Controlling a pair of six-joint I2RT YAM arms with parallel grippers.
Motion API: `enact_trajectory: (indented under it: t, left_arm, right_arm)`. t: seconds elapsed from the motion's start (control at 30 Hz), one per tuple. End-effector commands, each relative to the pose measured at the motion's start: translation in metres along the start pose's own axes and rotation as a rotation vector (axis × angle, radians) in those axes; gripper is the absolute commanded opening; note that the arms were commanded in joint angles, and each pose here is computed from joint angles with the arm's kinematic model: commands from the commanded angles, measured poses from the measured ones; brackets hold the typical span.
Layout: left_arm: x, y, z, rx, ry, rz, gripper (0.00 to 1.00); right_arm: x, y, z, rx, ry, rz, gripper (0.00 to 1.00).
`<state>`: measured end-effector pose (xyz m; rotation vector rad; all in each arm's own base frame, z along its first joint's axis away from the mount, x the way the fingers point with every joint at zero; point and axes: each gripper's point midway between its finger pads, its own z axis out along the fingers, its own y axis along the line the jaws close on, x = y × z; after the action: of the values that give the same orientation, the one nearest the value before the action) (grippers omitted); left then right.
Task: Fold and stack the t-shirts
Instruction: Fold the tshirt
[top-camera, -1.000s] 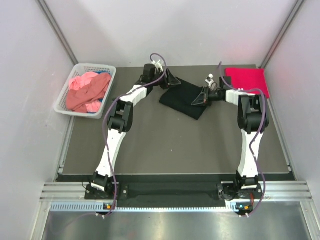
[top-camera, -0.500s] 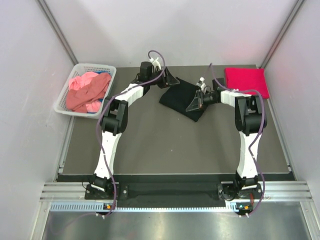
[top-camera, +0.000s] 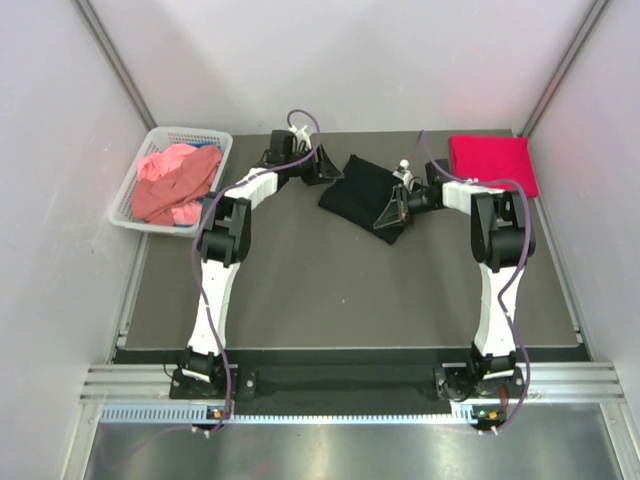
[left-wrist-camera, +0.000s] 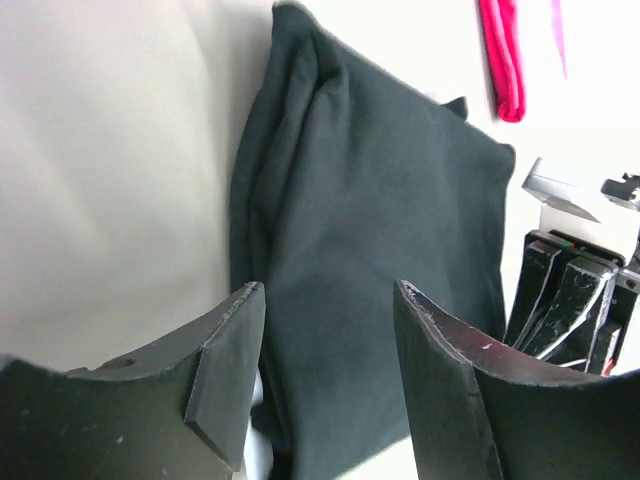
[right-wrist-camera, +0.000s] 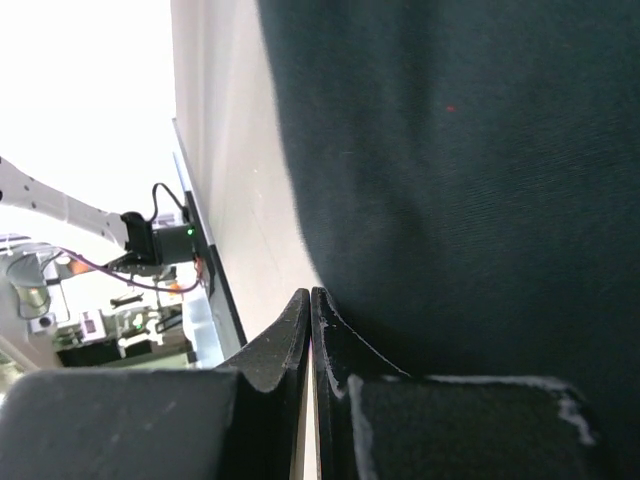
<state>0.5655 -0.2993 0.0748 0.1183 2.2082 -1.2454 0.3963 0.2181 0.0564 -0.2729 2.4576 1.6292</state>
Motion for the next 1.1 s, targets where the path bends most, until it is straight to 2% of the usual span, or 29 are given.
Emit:
enact_trajectory:
  t: [0.0, 0.2, 0.37, 0.43, 0.57, 0.67, 0.77, 0.9, 1.0, 1.07]
  left_arm:
    - [-0.062, -0.081, -0.046, 0.077, -0.121, 0.186, 0.59]
    - [-0.051, -0.12, -0.059, 0.146, -0.155, 0.238, 0.6]
    - [0.004, -0.137, -0.028, 0.317, -0.065, 0.144, 0.59]
    - [0.027, -0.129, -0.008, 0.34, -0.02, 0.093, 0.57]
    - [0.061, -0.11, 0.006, 0.366, 0.039, 0.053, 0.56]
    - [0.074, -0.077, 0.009, 0.286, 0.056, 0.052, 0.56]
    - [0.063, -0.06, 0.003, 0.259, 0.033, 0.056, 0.56]
    - [0.035, -0.065, -0.012, 0.274, -0.016, 0.066, 0.56]
    - [0.019, -0.074, -0.021, 0.283, -0.047, 0.093, 0.56]
    - [0.011, -0.077, -0.021, 0.281, -0.061, 0.106, 0.57]
  right_arm:
    - [-0.023, 0.051, -0.016, -0.015, -0.058, -0.158, 0.0]
    - [0.0, 0.034, -0.01, 0.007, -0.05, -0.12, 0.0]
    - [0.009, -0.001, 0.001, 0.023, -0.054, -0.055, 0.0]
    - [0.015, -0.01, 0.002, 0.031, -0.046, -0.025, 0.0]
    - [0.022, -0.019, -0.008, 0.079, -0.055, -0.016, 0.0]
    - [0.018, -0.012, -0.014, 0.086, -0.059, -0.023, 0.0]
    - [0.007, 0.004, -0.017, 0.083, -0.072, -0.043, 0.0]
    - [-0.025, 0.033, -0.024, 0.067, -0.124, -0.112, 0.0]
    - [-0.062, 0.034, -0.035, 0.132, -0.215, -0.139, 0.01]
    - [-0.086, 0.019, -0.044, 0.182, -0.291, -0.099, 0.02]
